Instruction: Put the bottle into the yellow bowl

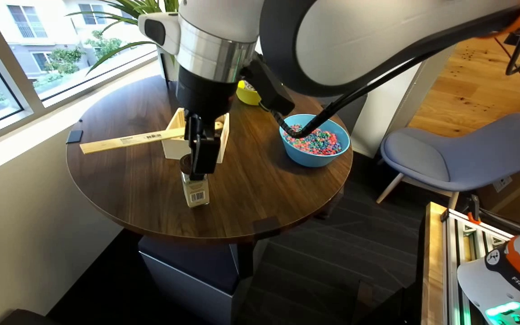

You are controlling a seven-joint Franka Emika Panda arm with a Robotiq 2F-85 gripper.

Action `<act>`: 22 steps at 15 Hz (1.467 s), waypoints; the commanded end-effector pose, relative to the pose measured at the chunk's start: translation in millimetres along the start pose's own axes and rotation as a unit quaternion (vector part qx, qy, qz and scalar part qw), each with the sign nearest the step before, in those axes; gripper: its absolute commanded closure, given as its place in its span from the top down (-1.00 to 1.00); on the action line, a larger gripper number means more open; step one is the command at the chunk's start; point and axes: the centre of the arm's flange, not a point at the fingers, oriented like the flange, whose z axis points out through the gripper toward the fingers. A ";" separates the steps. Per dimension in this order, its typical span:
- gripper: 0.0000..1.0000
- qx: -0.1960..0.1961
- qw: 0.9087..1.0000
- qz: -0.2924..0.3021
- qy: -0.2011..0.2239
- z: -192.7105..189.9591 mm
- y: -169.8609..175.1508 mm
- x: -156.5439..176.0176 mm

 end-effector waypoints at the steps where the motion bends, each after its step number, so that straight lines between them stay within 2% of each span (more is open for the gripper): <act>1: 1.00 0.036 0.998 -0.016 -0.045 13.7 -3.8 7.1; 2: 1.00 0.043 0.998 -0.021 -0.051 17.7 -5.2 7.3; 7: 1.00 0.031 0.998 -0.031 -0.036 33.5 -7.1 15.2; 15: 1.00 0.026 0.997 -0.051 -0.054 61.5 -7.0 22.2; 17: 0.48 0.020 0.996 -0.056 -0.059 66.2 -7.1 22.8; 22: -0.29 -0.005 0.995 -0.069 -0.064 62.7 -3.0 25.5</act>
